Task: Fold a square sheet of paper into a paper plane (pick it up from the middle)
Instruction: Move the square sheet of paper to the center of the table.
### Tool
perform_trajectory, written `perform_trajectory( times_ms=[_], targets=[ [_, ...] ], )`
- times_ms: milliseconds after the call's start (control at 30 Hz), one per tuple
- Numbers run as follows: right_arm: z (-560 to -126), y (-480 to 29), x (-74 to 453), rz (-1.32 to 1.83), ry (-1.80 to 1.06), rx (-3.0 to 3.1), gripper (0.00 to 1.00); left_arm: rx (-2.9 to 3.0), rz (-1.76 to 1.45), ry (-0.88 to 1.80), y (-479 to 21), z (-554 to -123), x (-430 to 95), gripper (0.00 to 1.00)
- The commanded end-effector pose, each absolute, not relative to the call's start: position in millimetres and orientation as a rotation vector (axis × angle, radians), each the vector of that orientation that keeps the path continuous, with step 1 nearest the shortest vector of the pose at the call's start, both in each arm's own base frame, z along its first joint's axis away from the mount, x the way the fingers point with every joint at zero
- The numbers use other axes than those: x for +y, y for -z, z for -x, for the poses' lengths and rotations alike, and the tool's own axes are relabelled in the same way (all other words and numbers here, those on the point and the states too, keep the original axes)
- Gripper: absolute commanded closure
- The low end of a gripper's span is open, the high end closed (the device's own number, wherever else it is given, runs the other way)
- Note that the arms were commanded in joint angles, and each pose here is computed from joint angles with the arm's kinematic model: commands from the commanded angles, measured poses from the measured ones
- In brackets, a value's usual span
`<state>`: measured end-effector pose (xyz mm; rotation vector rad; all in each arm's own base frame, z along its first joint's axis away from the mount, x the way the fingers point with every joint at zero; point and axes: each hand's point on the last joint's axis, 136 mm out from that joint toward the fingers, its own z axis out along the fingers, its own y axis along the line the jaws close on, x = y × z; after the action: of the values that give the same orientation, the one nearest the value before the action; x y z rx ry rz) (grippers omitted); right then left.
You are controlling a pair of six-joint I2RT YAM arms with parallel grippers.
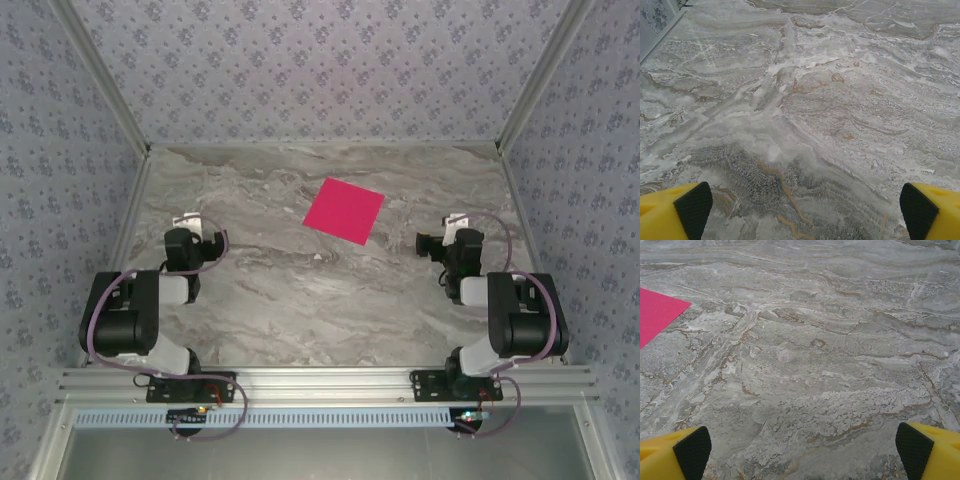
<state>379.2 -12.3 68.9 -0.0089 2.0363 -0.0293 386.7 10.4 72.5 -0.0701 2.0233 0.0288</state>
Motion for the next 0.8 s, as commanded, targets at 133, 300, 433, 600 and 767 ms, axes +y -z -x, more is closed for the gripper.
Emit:
perform_trajectory(
  times_ms=[133, 300, 433, 600, 767],
  targets=[
    [-389.3, -78.9, -13.8, -0.008, 0.015, 2.000, 0.00, 1.963, 0.066, -0.040, -89.0, -397.9, 13.0, 0.01],
    [-389.7, -79.4, -14.4, -0.011, 0.012, 1.999, 0.00, 1.964, 0.067, -0.039, -88.9, -397.8, 13.3, 0.01],
    [-389.9, -79.6, -14.5, -0.010, 0.013, 1.999, 0.00, 1.963, 0.068, -0.038, -89.2, -398.1, 13.4, 0.01],
    [-389.7, -79.5, -14.5, -0.011, 0.013, 1.999, 0.00, 1.964, 0.067, -0.038, -89.0, -398.0, 13.1, 0.01],
    [-389.4, -80.1, -14.1, -0.008, 0.014, 1.995, 0.00, 1.964, 0.067, -0.039, -88.4, -397.5, 13.4, 0.01]
  ],
)
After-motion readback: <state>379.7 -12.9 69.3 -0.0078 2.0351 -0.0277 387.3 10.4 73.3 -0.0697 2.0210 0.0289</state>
